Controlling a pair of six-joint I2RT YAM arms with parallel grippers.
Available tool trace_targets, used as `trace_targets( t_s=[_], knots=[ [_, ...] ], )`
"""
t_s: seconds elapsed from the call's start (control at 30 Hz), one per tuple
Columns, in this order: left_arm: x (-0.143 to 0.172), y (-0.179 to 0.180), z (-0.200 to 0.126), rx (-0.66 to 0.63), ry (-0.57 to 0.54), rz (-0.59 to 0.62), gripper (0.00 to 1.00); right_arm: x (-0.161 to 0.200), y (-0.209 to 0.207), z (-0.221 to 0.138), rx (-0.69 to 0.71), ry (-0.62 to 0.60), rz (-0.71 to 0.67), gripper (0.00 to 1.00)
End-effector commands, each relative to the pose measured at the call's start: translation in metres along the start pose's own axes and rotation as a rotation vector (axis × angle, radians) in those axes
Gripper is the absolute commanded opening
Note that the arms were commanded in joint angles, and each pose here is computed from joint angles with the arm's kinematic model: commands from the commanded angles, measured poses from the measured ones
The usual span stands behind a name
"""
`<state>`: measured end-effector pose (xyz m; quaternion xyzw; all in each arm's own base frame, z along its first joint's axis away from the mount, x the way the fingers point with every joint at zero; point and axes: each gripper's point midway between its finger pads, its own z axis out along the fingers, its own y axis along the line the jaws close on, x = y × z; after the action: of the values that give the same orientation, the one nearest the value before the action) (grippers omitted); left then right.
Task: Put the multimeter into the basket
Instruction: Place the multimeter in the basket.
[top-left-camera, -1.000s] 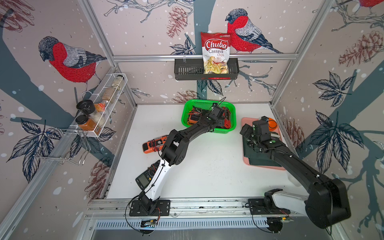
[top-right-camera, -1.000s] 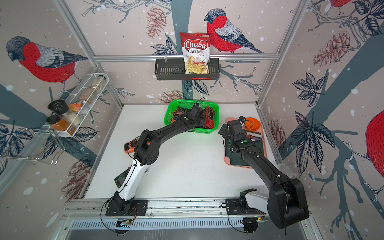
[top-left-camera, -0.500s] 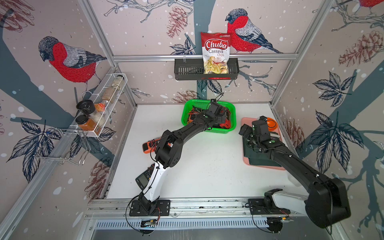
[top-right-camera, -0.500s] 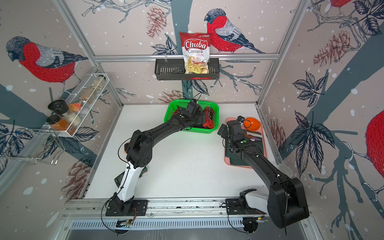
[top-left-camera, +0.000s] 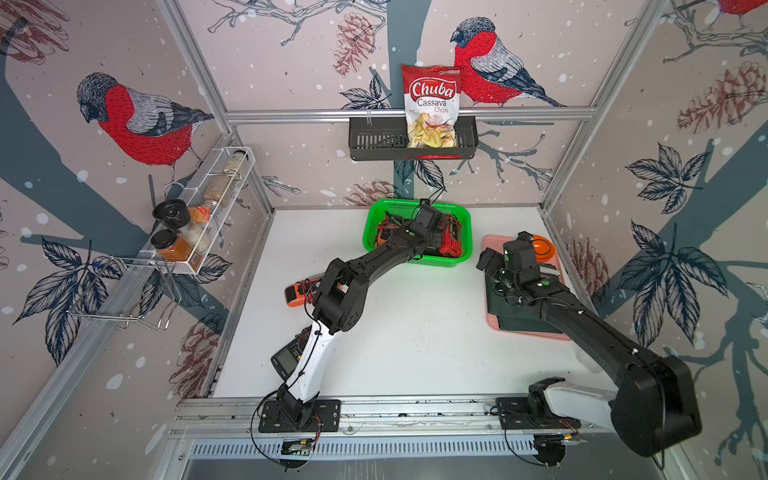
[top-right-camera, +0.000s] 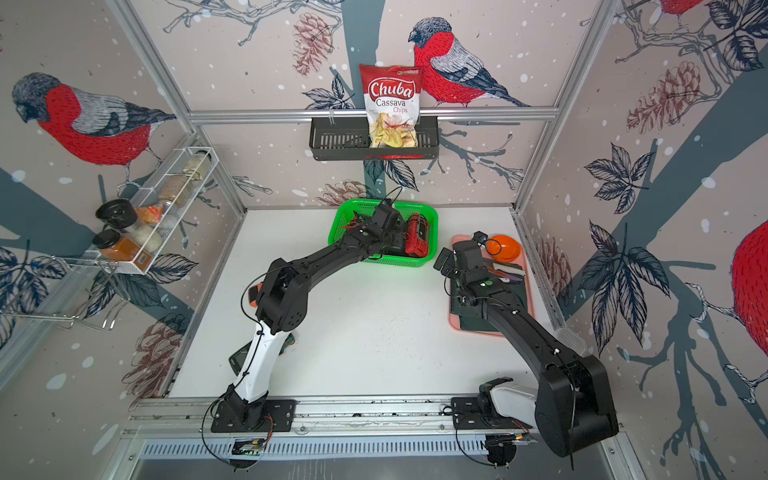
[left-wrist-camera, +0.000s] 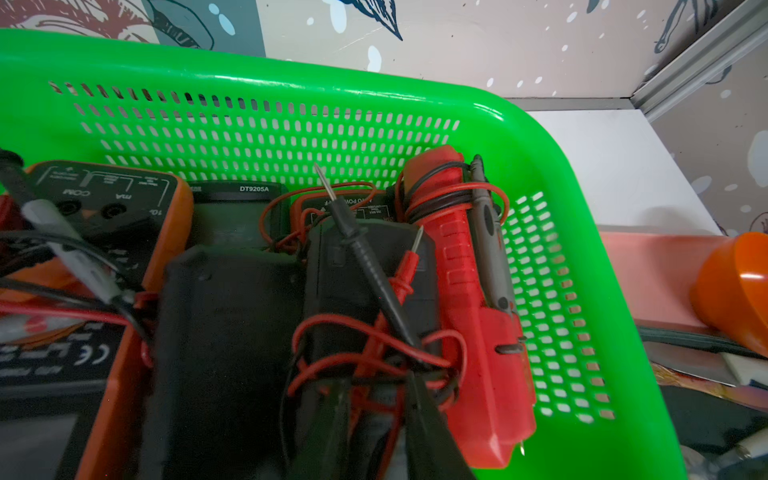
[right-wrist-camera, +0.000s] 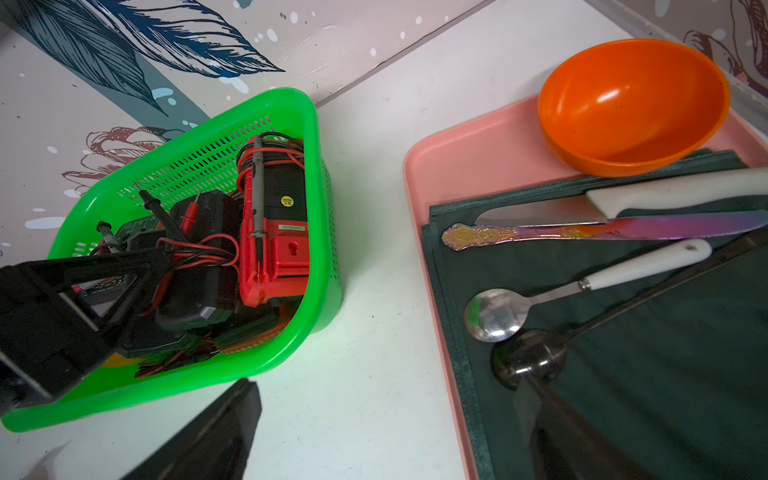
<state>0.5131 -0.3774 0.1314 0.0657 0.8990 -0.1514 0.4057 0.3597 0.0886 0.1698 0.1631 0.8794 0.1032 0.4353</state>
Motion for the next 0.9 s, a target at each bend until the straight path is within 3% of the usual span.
trace_targets(
  t_s=[0.0, 0.17, 0.27, 0.63, 0.73, 0.87],
  knots=[
    [0.008, -0.001, 0.010, 0.023, 0.038, 0.001, 0.27, -0.005, 0.005, -0.001, -0.018, -0.016, 0.007, 1.00],
    [0.013, 0.002, 0.015, 0.023, 0.066, -0.005, 0.27, -0.005, 0.008, 0.000, -0.027, -0.008, 0.005, 1.00],
    [0.006, 0.002, 0.008, 0.025, 0.055, -0.005, 0.32, -0.006, 0.010, 0.000, -0.029, -0.009, -0.001, 1.00],
    [-0.034, 0.004, -0.073, 0.051, -0.054, -0.023, 0.90, -0.013, 0.011, -0.005, -0.016, -0.036, -0.025, 1.00],
    [-0.033, 0.018, -0.101, 0.027, -0.089, -0.049, 0.98, -0.013, 0.012, -0.005, -0.015, -0.038, -0.039, 1.00],
    [-0.017, 0.060, -0.136, -0.082, -0.117, -0.105, 0.98, -0.014, 0.013, -0.010, 0.002, -0.049, -0.064, 1.00]
  ],
)
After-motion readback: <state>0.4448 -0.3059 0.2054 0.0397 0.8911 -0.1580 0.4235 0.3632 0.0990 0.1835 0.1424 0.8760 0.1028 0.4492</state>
